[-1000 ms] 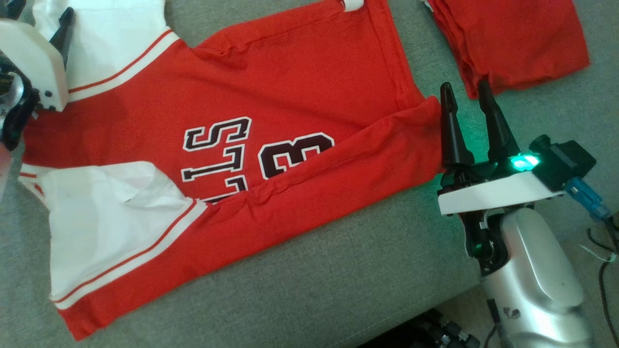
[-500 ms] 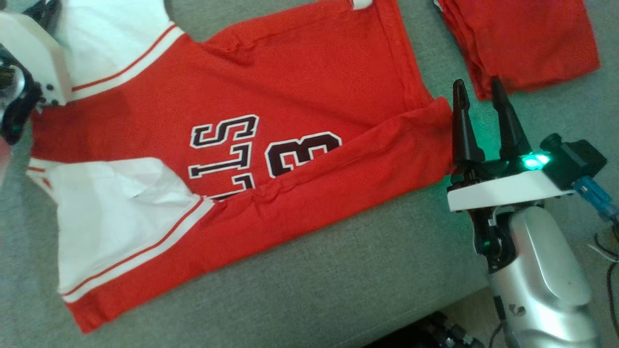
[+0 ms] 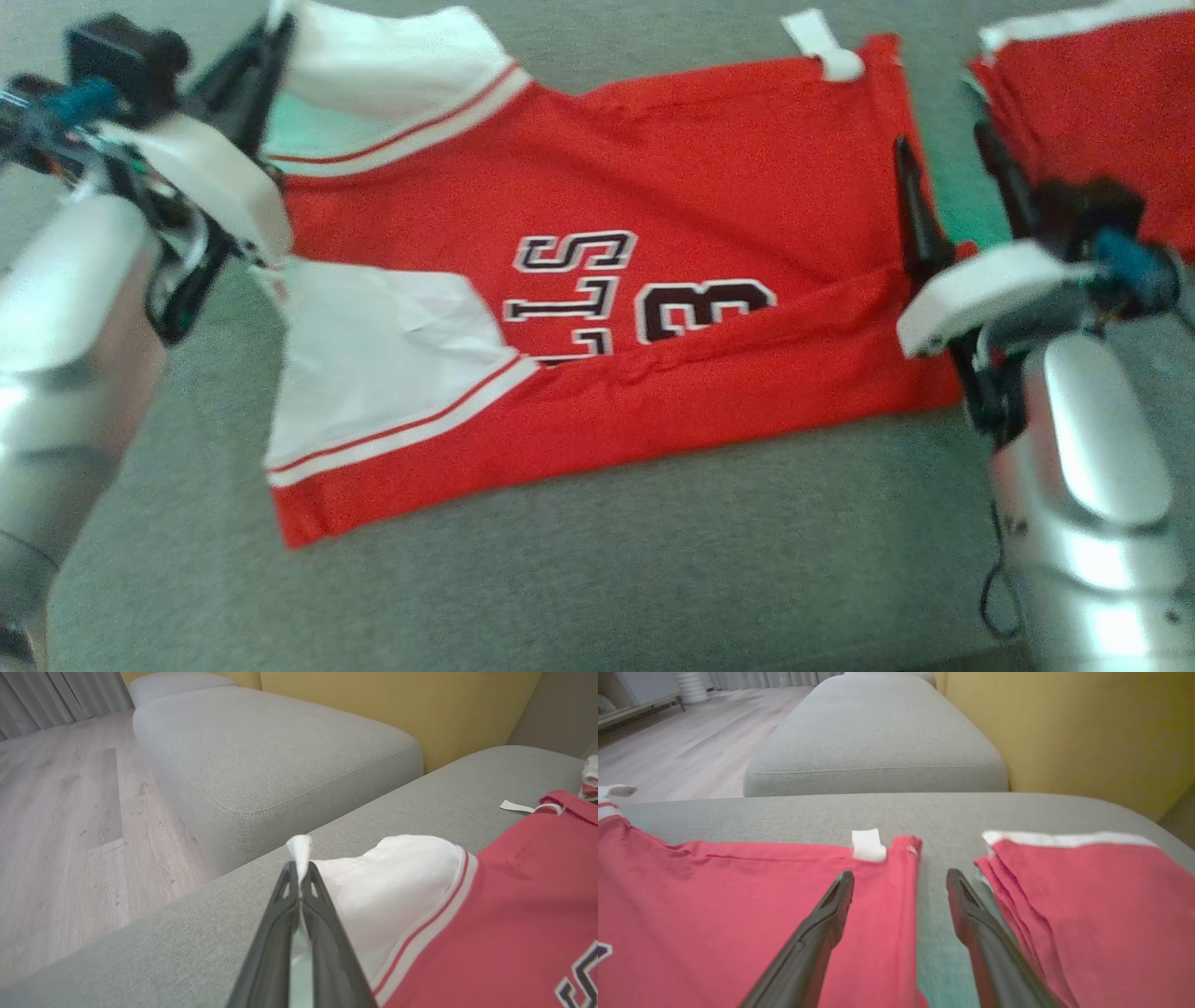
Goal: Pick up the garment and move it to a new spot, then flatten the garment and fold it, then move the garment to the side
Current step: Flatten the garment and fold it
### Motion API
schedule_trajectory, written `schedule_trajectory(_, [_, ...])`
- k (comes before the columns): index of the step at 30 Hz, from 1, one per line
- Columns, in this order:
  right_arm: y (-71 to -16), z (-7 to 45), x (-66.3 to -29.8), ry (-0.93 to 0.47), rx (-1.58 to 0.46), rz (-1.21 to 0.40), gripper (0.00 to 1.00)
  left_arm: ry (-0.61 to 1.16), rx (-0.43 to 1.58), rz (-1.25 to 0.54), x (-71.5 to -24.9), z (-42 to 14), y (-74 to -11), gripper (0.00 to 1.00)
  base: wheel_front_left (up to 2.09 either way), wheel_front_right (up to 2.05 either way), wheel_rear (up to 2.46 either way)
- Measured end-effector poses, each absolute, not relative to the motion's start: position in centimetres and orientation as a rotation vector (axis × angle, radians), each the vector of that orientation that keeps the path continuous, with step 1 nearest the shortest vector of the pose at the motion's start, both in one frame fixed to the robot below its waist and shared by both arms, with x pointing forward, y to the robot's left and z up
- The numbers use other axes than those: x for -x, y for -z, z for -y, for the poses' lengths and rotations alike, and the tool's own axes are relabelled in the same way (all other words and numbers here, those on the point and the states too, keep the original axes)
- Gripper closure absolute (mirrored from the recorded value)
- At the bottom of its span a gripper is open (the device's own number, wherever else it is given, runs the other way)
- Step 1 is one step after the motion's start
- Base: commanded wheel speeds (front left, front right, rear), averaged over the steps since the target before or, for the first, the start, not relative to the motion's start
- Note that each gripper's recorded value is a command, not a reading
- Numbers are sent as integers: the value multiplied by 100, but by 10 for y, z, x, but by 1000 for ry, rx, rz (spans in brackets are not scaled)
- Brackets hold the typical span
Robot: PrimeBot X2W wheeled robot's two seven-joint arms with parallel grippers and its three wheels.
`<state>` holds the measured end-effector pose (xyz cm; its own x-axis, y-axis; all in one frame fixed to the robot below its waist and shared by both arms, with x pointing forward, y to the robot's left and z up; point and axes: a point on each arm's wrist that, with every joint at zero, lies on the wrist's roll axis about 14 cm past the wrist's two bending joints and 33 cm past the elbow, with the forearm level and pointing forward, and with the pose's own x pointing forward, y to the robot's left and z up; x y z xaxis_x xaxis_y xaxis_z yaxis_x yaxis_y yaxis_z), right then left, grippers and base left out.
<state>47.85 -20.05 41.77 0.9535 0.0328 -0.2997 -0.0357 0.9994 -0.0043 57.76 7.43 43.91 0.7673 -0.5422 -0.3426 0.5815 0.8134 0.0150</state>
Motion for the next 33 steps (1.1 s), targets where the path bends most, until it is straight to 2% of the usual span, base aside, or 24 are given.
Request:
schedule_trajectory(4, [-429, 183, -511, -83, 66, -358, 0, 634, -128, -295, -555, -81, -452, 100, 0, 0, 0])
schedule_trajectory(6, [-425, 180, -528, -103, 98, -440, 0, 654, -131, -278, -541, -82, -459, 100, 0, 0, 0])
schedule_trajectory(14, [-382, 205, -545, -67, 169, -665, 0, 705, -116, -294, -517, -74, -452, 100, 0, 0, 0])
schedule_trajectory(24, [-362, 208, -569, -55, 180, -734, 0, 709, -107, -329, -514, -76, -436, 100, 0, 0, 0])
schedule_trajectory(25, [-361, 208, -570, -58, 181, -736, 16, 705, -106, -331, -515, -76, -435, 100, 0, 0, 0])
schedule_trajectory(26, [-361, 208, -571, -59, 184, -739, 68, 699, -107, -332, -515, -77, -434, 100, 0, 0, 0])
schedule_trajectory(27, [-362, 208, -572, -62, 189, -731, 100, 695, -108, -333, -516, -78, -434, 100, 0, 0, 0])
schedule_trajectory(33, [-366, 205, -571, -65, 131, -686, 100, 634, -37, -340, -528, -87, -438, 100, 0, 0, 0])
